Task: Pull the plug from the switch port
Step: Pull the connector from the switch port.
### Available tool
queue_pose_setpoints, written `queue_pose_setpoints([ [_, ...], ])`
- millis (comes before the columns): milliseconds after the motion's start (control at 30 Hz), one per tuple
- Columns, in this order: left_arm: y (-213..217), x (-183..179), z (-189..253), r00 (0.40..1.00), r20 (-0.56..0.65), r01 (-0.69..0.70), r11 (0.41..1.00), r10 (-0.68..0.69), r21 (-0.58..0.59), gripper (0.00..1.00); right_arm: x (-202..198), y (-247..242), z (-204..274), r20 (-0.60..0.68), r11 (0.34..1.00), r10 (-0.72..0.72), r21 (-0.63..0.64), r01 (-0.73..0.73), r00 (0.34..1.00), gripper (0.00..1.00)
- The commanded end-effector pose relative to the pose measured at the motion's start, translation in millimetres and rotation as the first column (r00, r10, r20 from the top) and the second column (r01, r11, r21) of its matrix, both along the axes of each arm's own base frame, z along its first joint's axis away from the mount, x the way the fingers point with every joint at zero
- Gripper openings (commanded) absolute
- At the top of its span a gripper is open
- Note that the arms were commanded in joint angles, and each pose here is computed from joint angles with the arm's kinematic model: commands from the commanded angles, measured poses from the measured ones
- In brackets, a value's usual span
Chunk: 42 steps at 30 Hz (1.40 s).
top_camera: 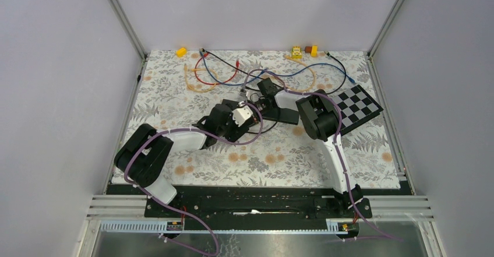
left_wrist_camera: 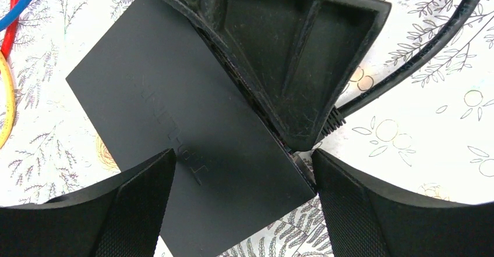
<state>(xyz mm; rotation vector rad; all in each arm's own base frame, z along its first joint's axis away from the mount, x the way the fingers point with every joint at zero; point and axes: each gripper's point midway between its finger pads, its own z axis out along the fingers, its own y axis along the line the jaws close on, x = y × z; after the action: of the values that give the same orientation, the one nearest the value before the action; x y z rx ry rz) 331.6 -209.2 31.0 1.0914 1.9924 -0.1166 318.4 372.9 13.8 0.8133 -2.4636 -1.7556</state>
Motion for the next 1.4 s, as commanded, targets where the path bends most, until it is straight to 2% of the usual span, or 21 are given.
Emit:
queue_pose_setpoints([
  [0,17,4,7,0.998,0.048,-0.032,0.999,0.03,0.044,0.87,4,-9,-19,0.039,0.995,0.007,-0.1,-0.003,0.999,0.0],
  [200,26,-2,-1,0.999,0.034,-0.042,0.996,0.04,0.077,0.85,5,-10,-10,0.066,0.995,0.014,-0.103,-0.007,0.998,0.0],
  [400,26,-3,-1,0.998,0.021,-0.06,0.996,0.059,0.066,0.84,1,-7,-7,0.028,0.997,-0.034,-0.065,0.036,0.999,0.0],
  [800,19,-9,1,0.999,-0.009,-0.036,0.999,0.037,0.03,0.84,5,-8,3,0.051,0.998,-0.02,-0.054,0.023,0.998,0.0],
  [1067,8,-19,35,0.998,0.027,0.06,0.996,-0.058,-0.071,0.98,18,-6,55,0.174,1.0,-0.019,-0.019,0.022,0.985,0.0],
  [1367,10,-22,79,0.989,0.101,0.123,0.976,-0.106,-0.178,0.99,30,-9,130,0.341,1.0,-0.027,0.002,0.028,0.94,0.0],
])
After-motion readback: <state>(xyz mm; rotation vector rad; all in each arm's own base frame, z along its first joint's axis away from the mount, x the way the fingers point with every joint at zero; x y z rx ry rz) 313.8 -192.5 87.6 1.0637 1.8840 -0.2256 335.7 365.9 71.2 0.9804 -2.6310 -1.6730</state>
